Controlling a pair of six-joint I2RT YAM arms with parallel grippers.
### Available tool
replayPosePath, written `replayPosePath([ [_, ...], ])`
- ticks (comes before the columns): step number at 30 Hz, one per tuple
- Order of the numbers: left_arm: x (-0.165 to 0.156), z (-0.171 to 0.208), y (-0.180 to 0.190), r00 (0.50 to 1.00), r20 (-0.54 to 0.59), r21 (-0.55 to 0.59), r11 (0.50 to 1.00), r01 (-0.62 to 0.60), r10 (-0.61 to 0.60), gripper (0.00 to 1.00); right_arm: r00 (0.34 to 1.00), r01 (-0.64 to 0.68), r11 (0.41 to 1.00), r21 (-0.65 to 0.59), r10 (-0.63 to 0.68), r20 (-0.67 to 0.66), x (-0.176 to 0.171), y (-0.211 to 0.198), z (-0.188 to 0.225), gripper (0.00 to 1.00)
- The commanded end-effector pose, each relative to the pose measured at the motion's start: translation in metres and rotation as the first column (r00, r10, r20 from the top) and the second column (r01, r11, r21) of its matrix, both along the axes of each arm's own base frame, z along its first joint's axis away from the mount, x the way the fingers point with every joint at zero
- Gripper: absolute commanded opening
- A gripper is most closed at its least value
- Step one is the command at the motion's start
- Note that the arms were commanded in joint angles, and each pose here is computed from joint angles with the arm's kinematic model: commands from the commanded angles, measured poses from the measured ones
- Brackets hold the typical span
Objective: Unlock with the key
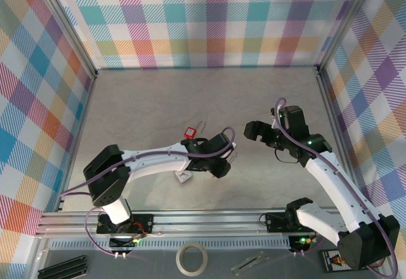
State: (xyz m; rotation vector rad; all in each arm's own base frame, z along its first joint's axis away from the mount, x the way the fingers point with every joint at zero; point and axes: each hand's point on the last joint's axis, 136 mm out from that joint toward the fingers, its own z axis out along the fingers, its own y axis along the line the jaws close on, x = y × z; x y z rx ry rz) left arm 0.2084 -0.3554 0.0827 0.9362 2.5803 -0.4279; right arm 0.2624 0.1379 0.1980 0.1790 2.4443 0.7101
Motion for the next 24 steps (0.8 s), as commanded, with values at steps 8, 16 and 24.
replayPosePath([
  [8, 0.023, -0.033, 0.005, 0.972, -0.234, 0.048, 0.999, -0.012, 0.023, 0.0, 1.0, 0.0, 0.999, -0.036, 0.0, -0.002, -0.004, -0.008, -0.012, 0.97],
  [16, 0.052, -0.044, 0.031, 0.984, -0.155, 0.23, 0.972, -0.051, 0.088, 0.0, 1.0, -0.003, 0.999, -0.043, 0.004, 0.014, -0.002, -0.009, -0.01, 0.97],
  [24, 0.076, -0.058, 0.046, 0.983, -0.042, 0.333, 0.93, -0.155, 0.179, 0.0, 1.0, -0.004, 0.999, -0.045, 0.005, 0.016, -0.005, -0.01, -0.009, 0.98],
])
